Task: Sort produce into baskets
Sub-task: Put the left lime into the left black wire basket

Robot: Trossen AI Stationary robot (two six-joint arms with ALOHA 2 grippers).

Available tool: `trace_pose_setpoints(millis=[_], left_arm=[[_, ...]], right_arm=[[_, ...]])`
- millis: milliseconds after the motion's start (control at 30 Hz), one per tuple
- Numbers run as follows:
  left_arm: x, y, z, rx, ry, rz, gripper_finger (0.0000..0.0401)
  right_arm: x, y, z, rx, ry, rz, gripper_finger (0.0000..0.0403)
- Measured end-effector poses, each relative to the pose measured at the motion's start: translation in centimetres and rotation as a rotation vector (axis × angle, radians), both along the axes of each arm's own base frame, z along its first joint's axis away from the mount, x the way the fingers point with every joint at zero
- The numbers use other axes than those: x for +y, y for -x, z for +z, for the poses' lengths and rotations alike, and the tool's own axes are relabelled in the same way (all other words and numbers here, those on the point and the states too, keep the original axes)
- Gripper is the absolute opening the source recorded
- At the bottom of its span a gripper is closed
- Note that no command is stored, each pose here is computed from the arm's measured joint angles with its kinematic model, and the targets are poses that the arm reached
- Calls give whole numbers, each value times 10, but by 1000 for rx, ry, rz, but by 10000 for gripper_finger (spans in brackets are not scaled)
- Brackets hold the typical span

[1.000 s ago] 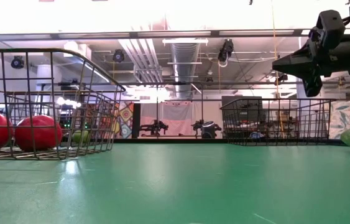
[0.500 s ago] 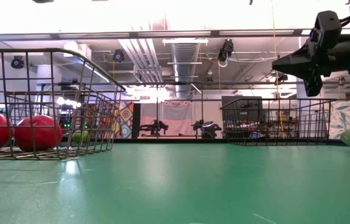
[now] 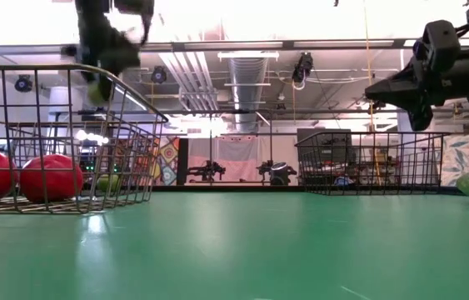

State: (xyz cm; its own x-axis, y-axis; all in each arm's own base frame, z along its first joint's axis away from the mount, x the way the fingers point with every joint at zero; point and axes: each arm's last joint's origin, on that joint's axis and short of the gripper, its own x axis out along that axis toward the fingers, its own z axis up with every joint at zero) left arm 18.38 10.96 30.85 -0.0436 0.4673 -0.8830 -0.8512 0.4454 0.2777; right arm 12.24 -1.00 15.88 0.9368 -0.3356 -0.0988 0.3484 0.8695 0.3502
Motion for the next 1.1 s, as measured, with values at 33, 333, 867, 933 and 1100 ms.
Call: trace_pose_setpoints(millis=[33, 333, 867, 933, 1100], left_arm=[[13, 4, -11, -25, 41, 36, 166], [67, 28, -101, -54, 210, 152, 166], [94, 24, -145, 115, 327, 59, 168], [94, 24, -149, 126, 339, 55, 174], [97, 24, -150, 167, 294, 65, 208]], right_arm=[[0, 0, -1, 10, 1, 0, 28], [0, 0, -2, 20, 2, -1, 28], [0, 0, -2, -4, -63, -8, 28], [0, 0, -2, -4, -64, -7, 28], [0, 0, -2, -4, -66, -4, 28]])
